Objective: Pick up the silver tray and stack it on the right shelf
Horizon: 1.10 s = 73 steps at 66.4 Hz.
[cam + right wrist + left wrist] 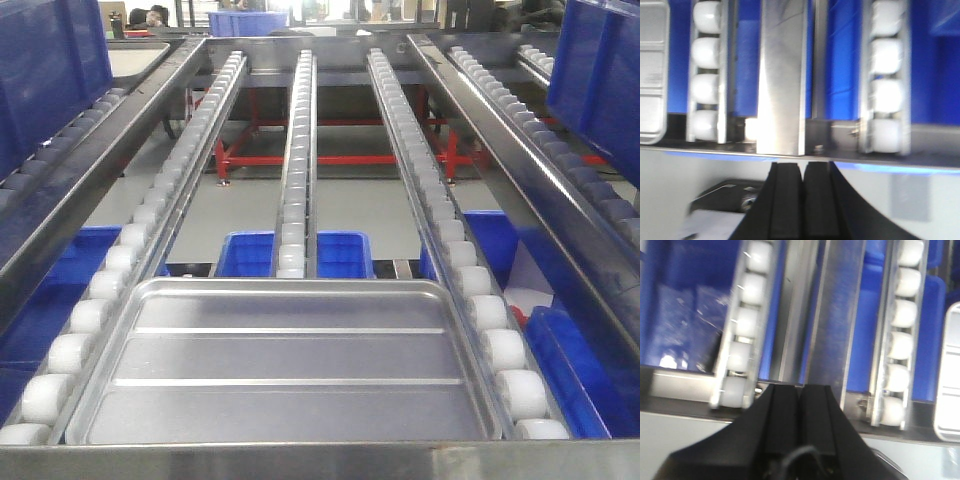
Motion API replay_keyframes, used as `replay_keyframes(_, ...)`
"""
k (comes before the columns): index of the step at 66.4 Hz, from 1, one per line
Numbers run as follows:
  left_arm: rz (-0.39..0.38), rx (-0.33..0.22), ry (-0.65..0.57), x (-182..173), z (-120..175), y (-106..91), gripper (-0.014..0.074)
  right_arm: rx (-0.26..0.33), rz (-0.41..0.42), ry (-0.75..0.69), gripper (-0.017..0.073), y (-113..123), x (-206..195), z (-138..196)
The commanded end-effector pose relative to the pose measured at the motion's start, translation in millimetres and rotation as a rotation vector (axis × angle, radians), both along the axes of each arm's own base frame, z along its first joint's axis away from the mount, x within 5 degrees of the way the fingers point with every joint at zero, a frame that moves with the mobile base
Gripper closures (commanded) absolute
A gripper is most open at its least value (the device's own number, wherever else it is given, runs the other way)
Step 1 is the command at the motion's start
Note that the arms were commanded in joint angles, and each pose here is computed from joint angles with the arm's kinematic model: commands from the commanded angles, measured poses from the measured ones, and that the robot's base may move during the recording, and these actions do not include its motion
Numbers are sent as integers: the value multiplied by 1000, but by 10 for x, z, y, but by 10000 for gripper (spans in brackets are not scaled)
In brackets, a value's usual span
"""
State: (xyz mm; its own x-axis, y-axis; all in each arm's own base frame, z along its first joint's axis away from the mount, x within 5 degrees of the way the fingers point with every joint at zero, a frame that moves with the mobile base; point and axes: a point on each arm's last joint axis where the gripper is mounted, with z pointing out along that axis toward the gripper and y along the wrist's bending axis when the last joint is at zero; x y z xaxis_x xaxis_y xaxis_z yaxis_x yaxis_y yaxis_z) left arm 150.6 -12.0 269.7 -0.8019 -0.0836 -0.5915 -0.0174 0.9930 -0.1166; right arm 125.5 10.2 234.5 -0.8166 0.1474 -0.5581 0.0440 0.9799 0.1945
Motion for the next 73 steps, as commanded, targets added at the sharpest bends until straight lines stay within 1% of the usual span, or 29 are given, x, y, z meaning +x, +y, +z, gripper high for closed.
replay_keyframes(1, 13, -62, -54, 174, 84, -48, 685, 80, -28, -56, 503, 41, 140, 108)
replay_keyframes(4, 12, -92, -4, 231, 19, -84, 685, 117, -39, -28, 503, 60, 177, 77)
replay_keyframes(6, -2, -93, 16, 257, -16, -113, 685, 125, -42, -6, 503, 65, 203, 47)
replay_keyframes(11, -69, -92, 32, 289, -59, -245, 684, 124, -42, 29, 501, 72, 266, -17)
replay_keyframes(16, -127, -100, 16, 297, -66, -407, 685, 124, -31, 21, 498, 111, 325, -44)
replay_keyframes(17, -120, -109, 17, 297, -68, -434, 685, 131, -34, 22, 498, 127, 335, -49)
replay_keyframes(20, -115, -108, 15, 287, -75, -514, 685, 149, -54, 12, 493, 150, 359, -51)
replay_keyframes(22, -89, -90, 23, 285, -96, -550, 685, 164, -66, 2, 484, 182, 374, -47)
replay_keyframes(23, -85, -61, 19, 288, -103, -552, 685, 166, -67, 0, 482, 188, 376, -46)
replay_keyframes(25, -65, -34, 25, 289, -125, -575, 685, 166, -66, -10, 482, 213, 386, -44)
replay_keyframes(26, -38, -35, 29, 288, -133, -587, 685, 171, -73, -12, 482, 223, 391, -44)
replay_keyframes(27, -33, -22, 29, 286, -141, -600, 685, 171, -74, -14, 482, 233, 396, -46)
replay_keyframes(30, -49, 26, 24, 273, -161, -662, 685, 166, -72, -15, 482, 263, 410, -55)
replay_keyframes(32, -63, 42, 30, 266, -176, -714, 685, 153, -60, -14, 482, 289, 419, -57)
replay_keyframes(33, -67, 45, 35, 259, -185, -741, 685, 151, -61, -11, 482, 299, 427, -59)
replay_keyframes(34, -86, 52, 41, 251, -190, -787, 685, 139, -50, -6, 482, 315, 437, -63)
replay_keyframes(37, -123, 55, 58, 231, -198, -898, 685, 128, -47, 7, 482, 352, 471, -67)
replay_keyframes(41, -159, 51, 81, 225, -224, -1034, 685, 102, -28, 6, 482, 409, 542, -36)
replay_keyframes(46, -185, 33, 97, 243, -219, -1196, 685, 91, -22, 0, 482, 494, 649, 29)
replay_keyframes(51, -191, 5, 124, 290, -211, -1336, 684, 71, -6, 0, 482, 585, 775, 122)
replay_keyframes(54, -184, -14, 140, 328, -205, -1392, 684, 57, 14, 8, 482, 656, 854, 163)
replay_keyframes(58, -184, -23, 149, 380, -192, -1456, 684, 46, 39, 14, 482, 746, 942, 193)
replay_keyframes(62, -188, -19, 162, 413, -192, -1495, 684, 45, 61, 17, 482, 838, 1030, 225)
replay_keyframes(67, -224, -5, 191, 432, -183, -1536, 684, 40, 90, 35, 482, 973, 1129, 203)
replay_keyframes(73, -233, -7, 209, 461, -181, -1583, 683, 42, 102, 60, 482, 1107, 1220, 147)
